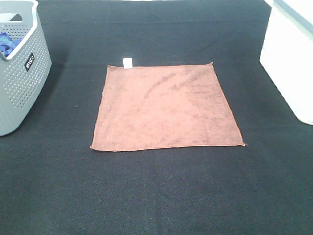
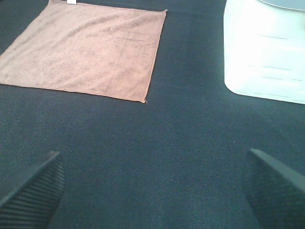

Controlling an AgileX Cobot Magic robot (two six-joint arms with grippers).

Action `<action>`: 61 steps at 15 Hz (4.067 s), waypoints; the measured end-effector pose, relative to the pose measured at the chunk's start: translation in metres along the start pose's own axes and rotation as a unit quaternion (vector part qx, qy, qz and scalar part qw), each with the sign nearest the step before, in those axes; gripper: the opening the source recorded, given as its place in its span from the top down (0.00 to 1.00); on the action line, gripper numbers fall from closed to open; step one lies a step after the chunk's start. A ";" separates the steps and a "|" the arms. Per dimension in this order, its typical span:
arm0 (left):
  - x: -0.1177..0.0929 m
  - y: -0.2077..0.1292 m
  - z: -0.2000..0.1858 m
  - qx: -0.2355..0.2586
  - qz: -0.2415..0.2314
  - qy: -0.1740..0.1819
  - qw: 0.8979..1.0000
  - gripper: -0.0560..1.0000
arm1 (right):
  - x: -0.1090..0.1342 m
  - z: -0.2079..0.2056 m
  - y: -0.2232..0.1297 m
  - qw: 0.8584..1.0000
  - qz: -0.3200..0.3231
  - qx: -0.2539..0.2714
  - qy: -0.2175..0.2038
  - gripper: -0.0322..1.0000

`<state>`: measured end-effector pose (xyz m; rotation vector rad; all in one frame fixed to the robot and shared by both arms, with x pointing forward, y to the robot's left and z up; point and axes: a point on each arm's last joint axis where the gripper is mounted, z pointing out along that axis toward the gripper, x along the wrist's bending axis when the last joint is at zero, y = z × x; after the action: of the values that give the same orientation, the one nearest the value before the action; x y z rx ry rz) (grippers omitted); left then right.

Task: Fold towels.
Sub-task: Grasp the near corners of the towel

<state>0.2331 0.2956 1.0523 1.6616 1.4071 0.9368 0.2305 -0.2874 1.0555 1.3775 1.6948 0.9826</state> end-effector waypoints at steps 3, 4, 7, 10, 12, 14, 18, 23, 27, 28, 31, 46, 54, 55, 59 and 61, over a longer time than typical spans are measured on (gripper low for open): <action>0.000 0.000 0.000 0.000 0.000 0.000 1.000 0.37 | 0.000 0.000 0.000 1.000 0.000 0.000 0.000 0.06; 0.000 0.000 0.000 0.000 0.000 0.000 1.000 0.37 | 0.000 0.000 0.000 1.000 0.000 0.000 0.000 0.06; 0.000 0.000 0.000 0.000 0.000 0.000 1.000 0.37 | 0.000 0.000 0.000 1.000 0.000 0.000 0.000 0.06; 0.000 0.000 0.000 0.000 0.000 0.000 1.000 0.37 | 0.000 0.000 0.000 1.000 0.000 0.000 0.000 0.06; 0.000 0.000 0.000 0.000 0.000 0.000 1.000 0.37 | 0.000 0.000 0.000 1.000 0.000 0.000 0.000 0.06; 0.000 0.000 0.000 0.000 0.000 0.000 1.000 0.37 | 0.000 0.000 0.000 1.000 0.000 0.000 0.000 0.06; 0.000 0.000 0.000 0.000 0.000 0.000 1.000 0.37 | 0.000 0.000 0.000 1.000 0.000 0.000 0.000 0.06; 0.000 0.000 0.000 0.000 0.000 0.000 1.000 0.37 | 0.000 0.000 0.000 1.000 0.000 0.000 0.000 0.06; 0.000 0.000 0.000 0.000 0.000 0.000 1.000 0.37 | 0.000 0.000 0.000 1.000 0.000 0.000 0.000 0.06; 0.000 0.000 0.000 0.000 0.000 -0.001 1.000 0.37 | 0.000 0.000 0.000 1.000 0.000 0.000 0.000 0.06; 0.001 0.010 -0.003 -0.043 -0.001 0.003 0.999 0.37 | -0.001 0.001 0.008 0.999 0.030 -0.017 0.002 0.06; -0.005 0.033 0.176 0.151 -0.219 -0.094 0.959 0.37 | -0.024 0.171 0.039 0.962 0.154 0.227 0.017 0.07; -0.033 -0.009 0.281 0.272 -0.315 -0.241 0.877 0.37 | -0.026 0.269 0.024 0.921 0.214 0.322 0.050 0.07; -0.036 -0.012 0.293 0.273 -0.328 -0.256 0.868 0.37 | -0.027 0.278 0.029 0.919 0.217 0.323 0.053 0.07; -0.045 -0.020 0.330 0.294 -0.333 -0.275 0.853 0.36 | -0.030 0.307 0.045 0.914 0.209 0.339 0.076 0.07; -0.056 -0.019 0.350 0.301 -0.317 -0.285 0.853 0.36 | -0.032 0.327 0.045 0.906 0.197 0.363 0.092 0.07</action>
<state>0.5291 0.2119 0.8743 1.5128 1.7159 -0.3988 0.5458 -0.2757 0.9530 2.2371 2.0856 0.7160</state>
